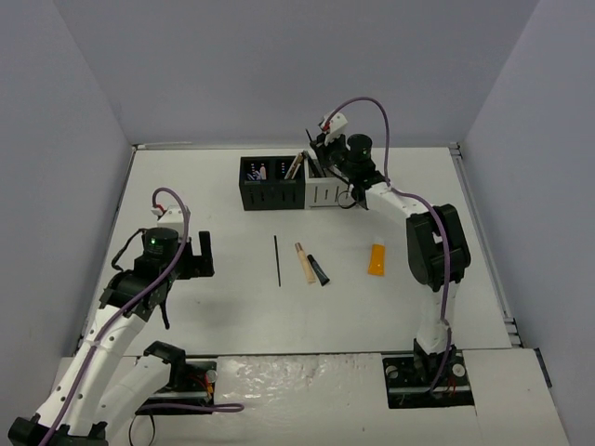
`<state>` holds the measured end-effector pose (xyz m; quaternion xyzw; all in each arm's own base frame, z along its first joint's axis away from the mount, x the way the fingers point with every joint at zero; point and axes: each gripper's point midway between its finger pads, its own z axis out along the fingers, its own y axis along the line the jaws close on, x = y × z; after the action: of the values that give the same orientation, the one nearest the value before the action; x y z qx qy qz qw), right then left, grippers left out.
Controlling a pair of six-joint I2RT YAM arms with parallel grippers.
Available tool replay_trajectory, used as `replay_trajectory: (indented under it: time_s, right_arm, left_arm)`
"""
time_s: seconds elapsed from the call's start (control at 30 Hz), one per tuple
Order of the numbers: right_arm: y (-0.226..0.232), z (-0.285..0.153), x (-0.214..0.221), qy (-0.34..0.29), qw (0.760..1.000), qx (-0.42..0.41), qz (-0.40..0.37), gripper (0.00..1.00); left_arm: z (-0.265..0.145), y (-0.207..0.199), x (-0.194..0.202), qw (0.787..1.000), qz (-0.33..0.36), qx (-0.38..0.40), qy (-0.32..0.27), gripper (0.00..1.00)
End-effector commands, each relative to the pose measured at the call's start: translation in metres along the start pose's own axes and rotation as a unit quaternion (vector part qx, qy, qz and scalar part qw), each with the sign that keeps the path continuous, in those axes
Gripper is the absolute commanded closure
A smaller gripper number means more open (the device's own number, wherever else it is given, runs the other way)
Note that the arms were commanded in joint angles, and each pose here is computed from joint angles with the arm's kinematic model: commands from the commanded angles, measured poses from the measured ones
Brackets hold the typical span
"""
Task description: Organize the makeup
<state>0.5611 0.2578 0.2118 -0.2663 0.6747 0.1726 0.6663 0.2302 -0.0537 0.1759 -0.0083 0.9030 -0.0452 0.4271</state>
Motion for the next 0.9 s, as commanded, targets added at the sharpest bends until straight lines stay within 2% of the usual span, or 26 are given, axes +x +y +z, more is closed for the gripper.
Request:
replay_trajectory:
  time_s: [0.0, 0.13, 0.33, 0.47, 0.53, 0.63, 0.73, 0.8, 0.87]
  right_arm:
    - [-0.007, -0.016, -0.056, -0.077, 0.996, 0.017, -0.033, 0.89]
    - [-0.005, -0.027, -0.063, -0.068, 0.997, 0.018, -0.029, 0.75]
    - [-0.002, -0.061, -0.094, -0.074, 0.997, 0.026, -0.012, 0.61]
    - [-0.001, -0.112, -0.114, -0.041, 0.997, 0.056, 0.029, 0.44]
    - [0.001, -0.133, -0.098, 0.019, 0.995, 0.071, 0.063, 0.41]
    - [-0.002, -0.18, -0.101, 0.053, 0.985, 0.12, 0.108, 0.19]
    - [0.01, -0.217, -0.094, 0.074, 0.978, 0.128, 0.144, 0.07]
    - [0.021, -0.245, -0.088, 0.08, 0.974, 0.127, 0.168, 0.01]
    - [0.03, -0.268, -0.08, 0.088, 0.969, 0.132, 0.19, 0.0]
  left_arm:
    - [0.0, -0.016, -0.025, 0.998, -0.022, 0.037, -0.036, 0.03]
    - [-0.002, -0.038, -0.03, 0.995, -0.057, 0.085, -0.021, 0.03]
    - [-0.001, -0.051, -0.034, 0.989, -0.109, 0.101, 0.002, 0.03]
    - [0.011, -0.069, -0.039, 0.985, -0.133, 0.105, 0.037, 0.03]
    - [0.02, -0.077, -0.038, 0.984, -0.141, 0.098, 0.049, 0.03]
    - [0.03, -0.095, -0.045, 0.988, -0.123, 0.079, 0.043, 0.03]
    - [0.051, -0.118, -0.035, 0.99, -0.101, 0.065, 0.072, 0.03]
    - [0.062, -0.133, -0.034, 0.991, -0.095, 0.059, 0.071, 0.03]
    - [0.08, -0.146, -0.025, 0.992, -0.083, 0.046, 0.085, 0.03]
